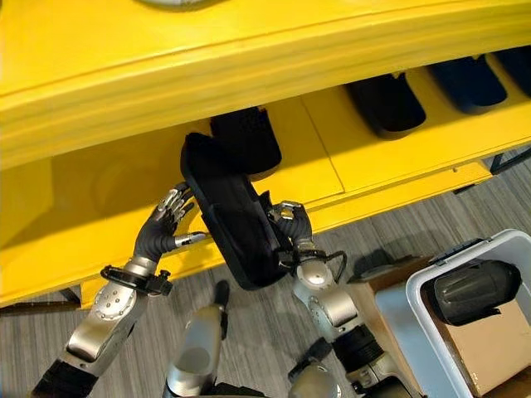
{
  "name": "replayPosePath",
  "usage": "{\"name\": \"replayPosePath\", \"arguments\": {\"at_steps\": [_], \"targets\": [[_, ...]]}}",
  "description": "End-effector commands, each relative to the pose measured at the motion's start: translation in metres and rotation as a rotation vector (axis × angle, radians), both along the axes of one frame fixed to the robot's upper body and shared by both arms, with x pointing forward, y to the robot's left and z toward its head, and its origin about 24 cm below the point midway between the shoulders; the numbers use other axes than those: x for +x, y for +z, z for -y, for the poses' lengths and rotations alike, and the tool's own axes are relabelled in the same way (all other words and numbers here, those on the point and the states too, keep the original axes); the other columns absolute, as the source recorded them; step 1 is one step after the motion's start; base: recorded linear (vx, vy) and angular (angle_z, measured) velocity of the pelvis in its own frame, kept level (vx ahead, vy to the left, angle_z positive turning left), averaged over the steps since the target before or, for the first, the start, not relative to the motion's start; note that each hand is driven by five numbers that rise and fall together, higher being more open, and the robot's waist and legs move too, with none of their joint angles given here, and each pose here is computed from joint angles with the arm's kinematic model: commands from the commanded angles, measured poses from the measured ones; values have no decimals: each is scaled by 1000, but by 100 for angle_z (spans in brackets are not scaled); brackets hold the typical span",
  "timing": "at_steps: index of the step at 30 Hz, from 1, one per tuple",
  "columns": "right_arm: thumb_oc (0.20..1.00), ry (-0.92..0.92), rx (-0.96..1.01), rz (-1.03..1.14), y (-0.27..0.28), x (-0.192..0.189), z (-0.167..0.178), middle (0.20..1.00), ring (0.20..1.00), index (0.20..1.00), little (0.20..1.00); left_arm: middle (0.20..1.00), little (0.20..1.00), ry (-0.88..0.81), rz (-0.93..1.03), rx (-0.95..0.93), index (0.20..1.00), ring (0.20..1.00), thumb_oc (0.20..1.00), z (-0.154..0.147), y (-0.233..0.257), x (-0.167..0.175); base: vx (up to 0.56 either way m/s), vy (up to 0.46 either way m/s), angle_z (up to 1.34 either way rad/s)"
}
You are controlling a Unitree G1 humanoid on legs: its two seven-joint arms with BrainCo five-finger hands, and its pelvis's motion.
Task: Move parts from the plastic box to the shelf.
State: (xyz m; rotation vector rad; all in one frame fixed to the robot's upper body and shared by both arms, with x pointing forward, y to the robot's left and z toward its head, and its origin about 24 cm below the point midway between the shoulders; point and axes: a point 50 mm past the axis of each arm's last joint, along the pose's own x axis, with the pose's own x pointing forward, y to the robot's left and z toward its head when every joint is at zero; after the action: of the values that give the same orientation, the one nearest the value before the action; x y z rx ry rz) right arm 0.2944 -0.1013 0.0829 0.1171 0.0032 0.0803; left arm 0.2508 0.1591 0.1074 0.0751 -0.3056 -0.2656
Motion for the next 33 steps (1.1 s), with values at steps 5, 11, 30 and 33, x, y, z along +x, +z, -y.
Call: {"name": "replayPosePath", "arguments": {"at_steps": [5, 11, 30, 33], "targets": [[200, -31, 106, 179, 32, -6, 0, 200, 200, 200, 200, 1000, 1000, -121, 106, 40, 1000, 1000, 1000, 17, 16, -2, 58, 198, 43], [200, -12, 112, 131, 29, -2, -11, 200, 200, 200, 200, 1000, 1000, -147, 91, 2, 1000, 1000, 1000, 35, 23, -1, 157, 61, 22], [200, 77, 73, 19, -6, -14, -20, 200, 200, 200, 200, 1000, 1000, 16, 13, -154, 1000, 1000, 1000, 21, 3, -14, 44, -61, 11], [200, 76, 89, 17, -6, -15, -19, 200, 200, 200, 200, 1000, 1000, 24, 11, -154, 1000, 1000, 1000, 19, 2, -15, -9, -57, 6]]}}
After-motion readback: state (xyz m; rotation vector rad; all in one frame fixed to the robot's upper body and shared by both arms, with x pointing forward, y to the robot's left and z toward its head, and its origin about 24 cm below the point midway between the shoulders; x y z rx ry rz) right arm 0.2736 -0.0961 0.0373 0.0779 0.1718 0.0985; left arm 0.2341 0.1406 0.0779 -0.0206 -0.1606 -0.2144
